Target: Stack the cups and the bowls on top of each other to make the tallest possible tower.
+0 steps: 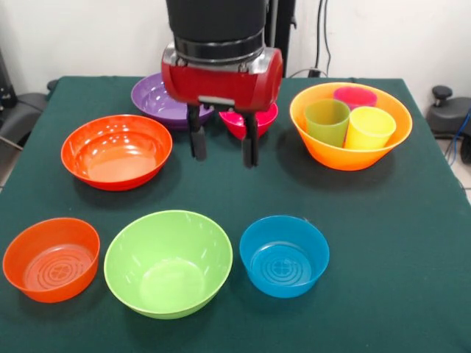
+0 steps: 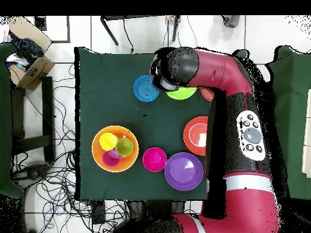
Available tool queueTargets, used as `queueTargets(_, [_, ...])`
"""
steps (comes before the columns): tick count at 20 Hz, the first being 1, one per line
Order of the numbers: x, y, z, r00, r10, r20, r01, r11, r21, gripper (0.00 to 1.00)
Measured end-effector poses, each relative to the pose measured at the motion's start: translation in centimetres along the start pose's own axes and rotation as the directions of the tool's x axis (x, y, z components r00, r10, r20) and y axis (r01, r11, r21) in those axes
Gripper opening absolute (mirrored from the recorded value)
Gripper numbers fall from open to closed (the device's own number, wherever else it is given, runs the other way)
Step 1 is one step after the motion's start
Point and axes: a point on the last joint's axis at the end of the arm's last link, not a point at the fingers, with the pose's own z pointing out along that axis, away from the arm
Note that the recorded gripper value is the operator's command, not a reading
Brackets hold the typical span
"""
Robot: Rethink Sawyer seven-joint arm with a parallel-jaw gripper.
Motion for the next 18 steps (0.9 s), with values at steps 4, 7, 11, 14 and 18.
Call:
queueTargets(4, [-1.0, -0.2, 0.6, 0.9999, -0.011, -0.006, 0.011, 0.9998, -0.016, 1.00])
queueTargets(7, [-1.5, -0.3, 0.7, 0.9998, -0.017, -0.009, 0.017, 0.9996, -0.022, 1.00])
queueTargets(11, [-1.9, 0.0, 0.6, 0.9995, -0.021, -0.022, 0.021, 0.9994, -0.027, 1.00])
queueTargets(14, [-2.1, 0.0, 0.5, 0.9993, -0.022, -0.029, 0.021, 0.9994, -0.027, 1.00])
queueTargets(18, [-2.2, 0.0, 0.4, 0.9990, -0.022, -0.038, 0.021, 0.9995, -0.024, 1.00])
